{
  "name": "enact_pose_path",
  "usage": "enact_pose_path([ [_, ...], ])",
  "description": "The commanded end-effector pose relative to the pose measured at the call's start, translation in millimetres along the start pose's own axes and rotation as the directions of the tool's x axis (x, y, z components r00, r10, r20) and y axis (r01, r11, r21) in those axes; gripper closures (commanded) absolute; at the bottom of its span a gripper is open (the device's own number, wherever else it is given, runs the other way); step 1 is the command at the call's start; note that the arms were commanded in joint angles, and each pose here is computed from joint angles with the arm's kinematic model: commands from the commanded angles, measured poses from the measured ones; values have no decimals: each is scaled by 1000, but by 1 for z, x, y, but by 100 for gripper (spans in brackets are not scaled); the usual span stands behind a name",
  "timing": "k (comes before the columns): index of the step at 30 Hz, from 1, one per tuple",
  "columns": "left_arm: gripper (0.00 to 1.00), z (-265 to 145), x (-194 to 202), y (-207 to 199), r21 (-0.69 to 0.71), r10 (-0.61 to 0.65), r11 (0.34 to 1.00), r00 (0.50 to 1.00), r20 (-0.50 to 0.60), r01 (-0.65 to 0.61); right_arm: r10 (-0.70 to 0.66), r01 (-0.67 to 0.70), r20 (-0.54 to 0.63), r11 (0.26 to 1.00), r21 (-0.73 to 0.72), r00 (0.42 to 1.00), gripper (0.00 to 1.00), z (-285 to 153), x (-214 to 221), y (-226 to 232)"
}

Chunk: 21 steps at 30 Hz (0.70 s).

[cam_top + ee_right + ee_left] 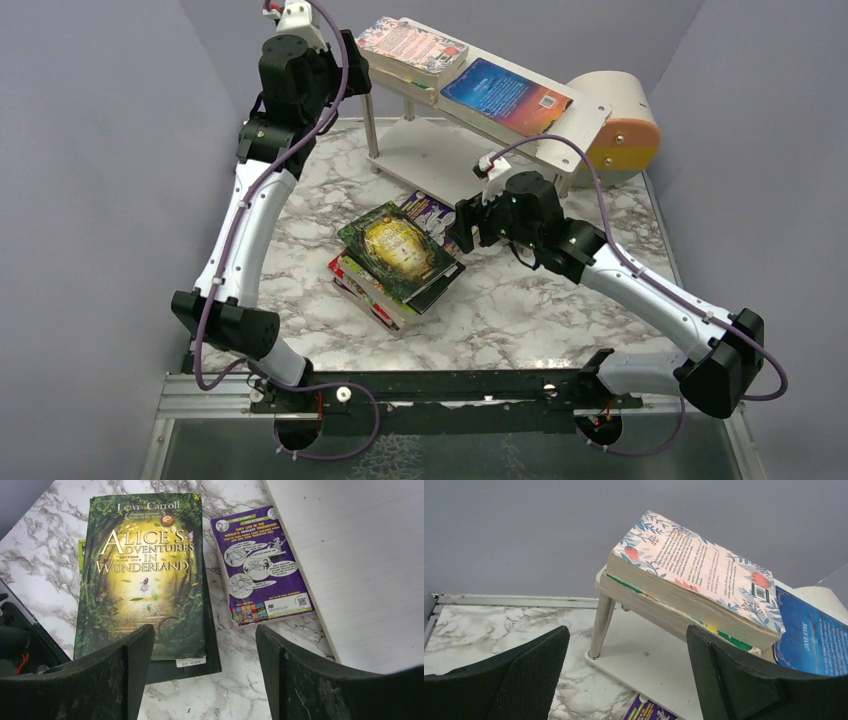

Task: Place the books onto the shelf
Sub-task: Pick up the book from the center of the board.

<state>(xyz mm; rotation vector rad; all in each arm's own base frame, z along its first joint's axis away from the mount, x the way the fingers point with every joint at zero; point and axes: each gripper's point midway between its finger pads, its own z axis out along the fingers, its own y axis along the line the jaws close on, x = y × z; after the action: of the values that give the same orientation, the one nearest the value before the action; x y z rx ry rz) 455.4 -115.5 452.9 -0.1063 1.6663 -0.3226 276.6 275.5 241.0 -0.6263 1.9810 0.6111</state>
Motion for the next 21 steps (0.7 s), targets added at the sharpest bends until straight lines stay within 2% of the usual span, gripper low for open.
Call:
enact_pose_path([
  [1,19,21,28,7,-2,13,1000,996,-91,-13,-3,4,54,1000,-15,999,27,1,-16,4],
  [5,19,22,69,17,-17,-25,1000,985,-169,23,4,-3,49,1000,-9,999,27,1,-10,3],
  [12,18,-22,106,17,42,-42,998,972,-230,53,16,-16,4,1000,-22,1000,27,3,12,3],
  [18,18,-60,169,5,129,-93,979,909,-405,158,29,-32,-84,999,-32,996,27,2,46,6],
  [21,18,-75,191,11,117,-98,979,890,-446,166,38,-42,-113,999,-29,993,27,-3,59,8],
])
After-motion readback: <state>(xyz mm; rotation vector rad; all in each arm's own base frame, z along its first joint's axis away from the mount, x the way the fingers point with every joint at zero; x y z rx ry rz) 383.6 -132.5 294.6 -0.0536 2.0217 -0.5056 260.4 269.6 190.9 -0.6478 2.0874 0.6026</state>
